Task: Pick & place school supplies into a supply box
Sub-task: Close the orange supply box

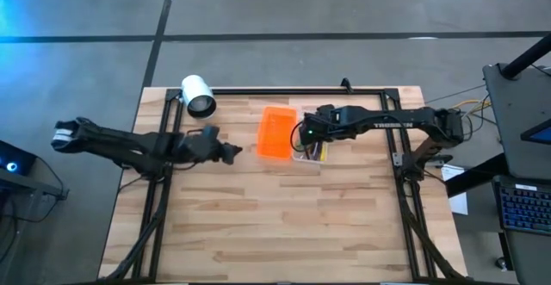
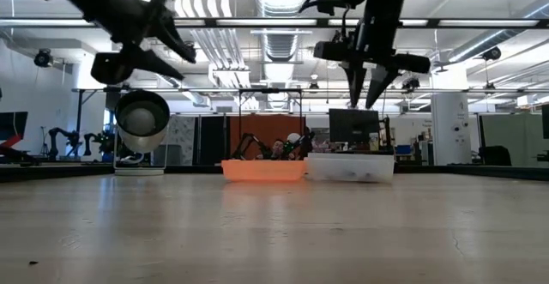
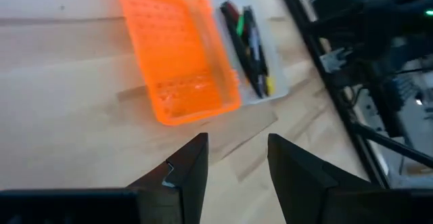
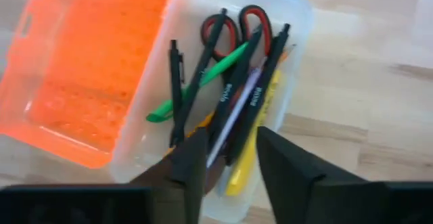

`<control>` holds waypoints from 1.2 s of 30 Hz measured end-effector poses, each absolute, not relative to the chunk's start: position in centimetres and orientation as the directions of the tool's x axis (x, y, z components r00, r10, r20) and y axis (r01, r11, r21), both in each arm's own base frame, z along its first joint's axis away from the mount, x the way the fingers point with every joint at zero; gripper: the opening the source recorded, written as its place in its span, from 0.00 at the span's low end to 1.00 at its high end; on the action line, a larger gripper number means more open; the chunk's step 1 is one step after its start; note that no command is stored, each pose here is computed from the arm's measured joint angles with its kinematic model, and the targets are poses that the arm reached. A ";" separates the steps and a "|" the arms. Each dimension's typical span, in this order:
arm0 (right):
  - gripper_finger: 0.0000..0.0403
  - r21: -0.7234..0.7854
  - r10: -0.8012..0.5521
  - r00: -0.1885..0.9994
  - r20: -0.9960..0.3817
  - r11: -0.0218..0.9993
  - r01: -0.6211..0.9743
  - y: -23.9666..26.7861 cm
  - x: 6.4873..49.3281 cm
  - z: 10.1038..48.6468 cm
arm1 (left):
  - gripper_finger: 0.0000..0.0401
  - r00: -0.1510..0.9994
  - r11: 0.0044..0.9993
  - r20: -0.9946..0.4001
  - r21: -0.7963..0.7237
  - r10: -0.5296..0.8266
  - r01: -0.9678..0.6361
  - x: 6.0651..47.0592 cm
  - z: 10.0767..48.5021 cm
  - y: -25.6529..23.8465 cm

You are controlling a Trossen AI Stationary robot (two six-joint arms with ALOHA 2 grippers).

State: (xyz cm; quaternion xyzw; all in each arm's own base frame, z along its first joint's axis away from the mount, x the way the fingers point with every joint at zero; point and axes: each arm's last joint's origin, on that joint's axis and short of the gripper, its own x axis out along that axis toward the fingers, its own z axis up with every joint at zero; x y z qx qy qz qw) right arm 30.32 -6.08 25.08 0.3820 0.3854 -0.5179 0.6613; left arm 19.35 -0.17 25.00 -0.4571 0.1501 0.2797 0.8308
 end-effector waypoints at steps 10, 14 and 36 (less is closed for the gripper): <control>0.03 0.234 -0.307 0.334 -0.891 0.319 0.918 -7.3 33.3 21.9 | 0.34 0.802 0.376 -0.515 -0.708 0.305 -0.598 20.5 24.6 0.6; 0.03 0.198 -0.269 0.301 -0.915 0.351 0.915 -6.7 34.4 19.6 | 0.34 0.807 0.377 -0.516 -0.713 0.289 -0.591 20.5 24.6 0.3; 0.03 0.284 -0.125 0.349 -0.929 0.365 0.887 0.7 37.6 17.6 | 0.34 0.782 0.426 -0.577 -0.661 0.237 -0.617 20.0 23.8 -1.1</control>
